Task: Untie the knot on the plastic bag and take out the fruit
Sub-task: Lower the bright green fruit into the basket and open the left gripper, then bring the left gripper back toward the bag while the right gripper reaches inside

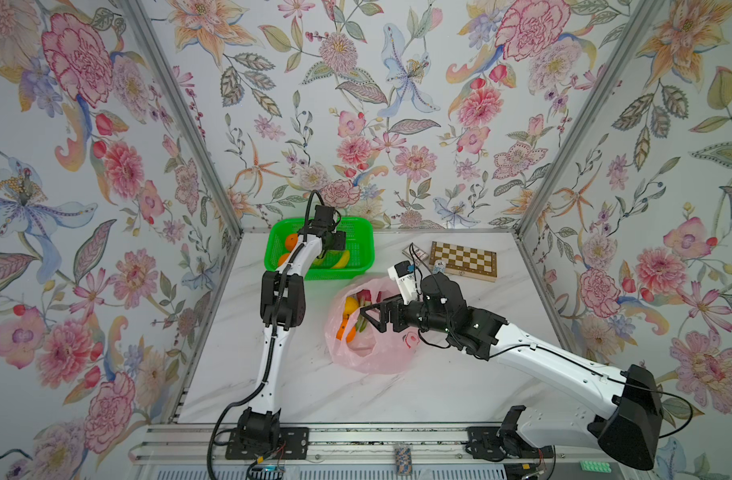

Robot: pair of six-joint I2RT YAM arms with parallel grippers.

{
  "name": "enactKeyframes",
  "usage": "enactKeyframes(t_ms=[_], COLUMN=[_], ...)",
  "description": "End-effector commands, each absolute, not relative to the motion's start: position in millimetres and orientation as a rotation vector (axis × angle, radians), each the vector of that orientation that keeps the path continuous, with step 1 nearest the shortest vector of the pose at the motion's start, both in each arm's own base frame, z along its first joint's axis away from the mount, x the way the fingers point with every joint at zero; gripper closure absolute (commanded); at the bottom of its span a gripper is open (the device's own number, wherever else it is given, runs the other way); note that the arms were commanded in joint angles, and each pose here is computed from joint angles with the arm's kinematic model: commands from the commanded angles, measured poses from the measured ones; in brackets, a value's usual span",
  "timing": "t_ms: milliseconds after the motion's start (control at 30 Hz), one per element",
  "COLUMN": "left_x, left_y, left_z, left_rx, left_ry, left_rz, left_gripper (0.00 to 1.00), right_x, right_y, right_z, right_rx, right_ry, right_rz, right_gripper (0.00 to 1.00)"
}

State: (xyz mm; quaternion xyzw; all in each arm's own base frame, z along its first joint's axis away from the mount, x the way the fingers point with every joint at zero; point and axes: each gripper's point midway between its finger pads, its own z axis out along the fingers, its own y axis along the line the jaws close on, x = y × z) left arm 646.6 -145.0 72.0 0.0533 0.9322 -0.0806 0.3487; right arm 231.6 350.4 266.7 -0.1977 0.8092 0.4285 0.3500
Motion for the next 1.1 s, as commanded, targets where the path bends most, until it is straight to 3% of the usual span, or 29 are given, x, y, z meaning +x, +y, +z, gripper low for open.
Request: enactKeyframes(t_ms=[0,133,333,600,800,1067], left_x=[648.9,646.3,632.4,571.4,503.9,414.7], left_y=[-142.1,-139.7,-137.0,-158.3,-166.9,-164.3], left_z=[73.8,105.8,171.3,277.4,332.4,357.3], left_rx=[0.116,0.129,0.133,0.135,0.131,0.138], left_ry=[2.412,2.37,2.292,2.145,2.035,1.971], left_rz=[-0.233,-0.218,-0.225,-0.504,-0.659,-0.628], left_gripper=[0.2,0.09,0.09,0.11,0.14,0.15], right_x=[229.9,232.9,235.2,252.1,263.8,262.6], right_y=[346.1,338.7,328.7,309.8,309.5,336.6], right_z=[277.1,279.5,279.1,250.8,218.6,179.6], right_rx=[-0.487,-0.457,-0.411,-0.268,-0.201,-0.287], right_ry=[2.054,2.04,2.022,2.088,2.192,2.314], right_rz=[1.117,1.085,1.06,0.975,0.969,1.037], right_gripper=[0.02,0.01,0.01,0.04,0.18,0.39])
